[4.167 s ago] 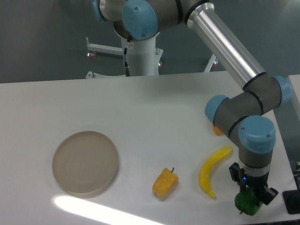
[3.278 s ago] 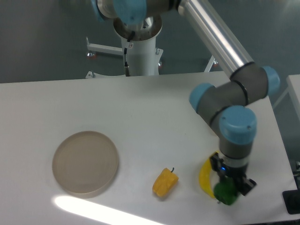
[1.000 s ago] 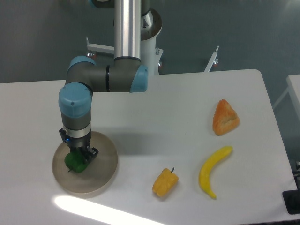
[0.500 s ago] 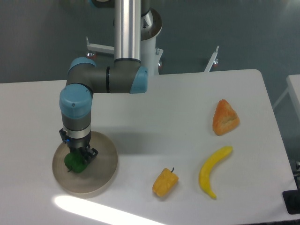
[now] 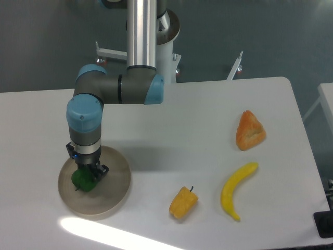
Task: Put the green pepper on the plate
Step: 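Lower the green pepper onto the plate surface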
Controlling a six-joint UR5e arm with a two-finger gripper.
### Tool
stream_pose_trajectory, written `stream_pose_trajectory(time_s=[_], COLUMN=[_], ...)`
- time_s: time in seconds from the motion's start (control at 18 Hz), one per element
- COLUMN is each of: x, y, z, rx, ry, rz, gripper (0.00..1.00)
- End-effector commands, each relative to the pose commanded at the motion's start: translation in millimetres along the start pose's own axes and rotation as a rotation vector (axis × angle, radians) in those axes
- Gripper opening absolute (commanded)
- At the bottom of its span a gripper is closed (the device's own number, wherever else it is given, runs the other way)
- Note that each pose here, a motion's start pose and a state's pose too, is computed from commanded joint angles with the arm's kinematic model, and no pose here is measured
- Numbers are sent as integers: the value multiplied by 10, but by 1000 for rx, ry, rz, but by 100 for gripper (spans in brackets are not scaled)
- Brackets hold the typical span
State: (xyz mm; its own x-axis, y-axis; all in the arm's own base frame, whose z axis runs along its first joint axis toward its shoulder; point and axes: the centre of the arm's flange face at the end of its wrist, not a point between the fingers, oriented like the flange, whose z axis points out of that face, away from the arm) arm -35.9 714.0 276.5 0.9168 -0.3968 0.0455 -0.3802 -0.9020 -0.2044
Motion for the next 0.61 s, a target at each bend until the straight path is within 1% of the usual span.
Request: stream_pose_trajectory(time_s=[0.11, 0.22, 0.28, 0.33, 0.39, 0.44, 0.56, 0.61], x=[0, -1, -1, -1, -1, -1, -7, -5], y=[5, 6, 6, 6, 6, 6, 3, 7], z=[17, 28, 28, 28, 28, 28, -1, -5], rx=[-2, -4, -4, -4, -4, -4, 2, 1], ry=[2, 3, 3, 3, 3, 3, 2, 1], rz=[-2, -1, -1, -1, -2, -5, -9, -9], gripper=[36, 43, 56, 62, 75, 79, 81, 85])
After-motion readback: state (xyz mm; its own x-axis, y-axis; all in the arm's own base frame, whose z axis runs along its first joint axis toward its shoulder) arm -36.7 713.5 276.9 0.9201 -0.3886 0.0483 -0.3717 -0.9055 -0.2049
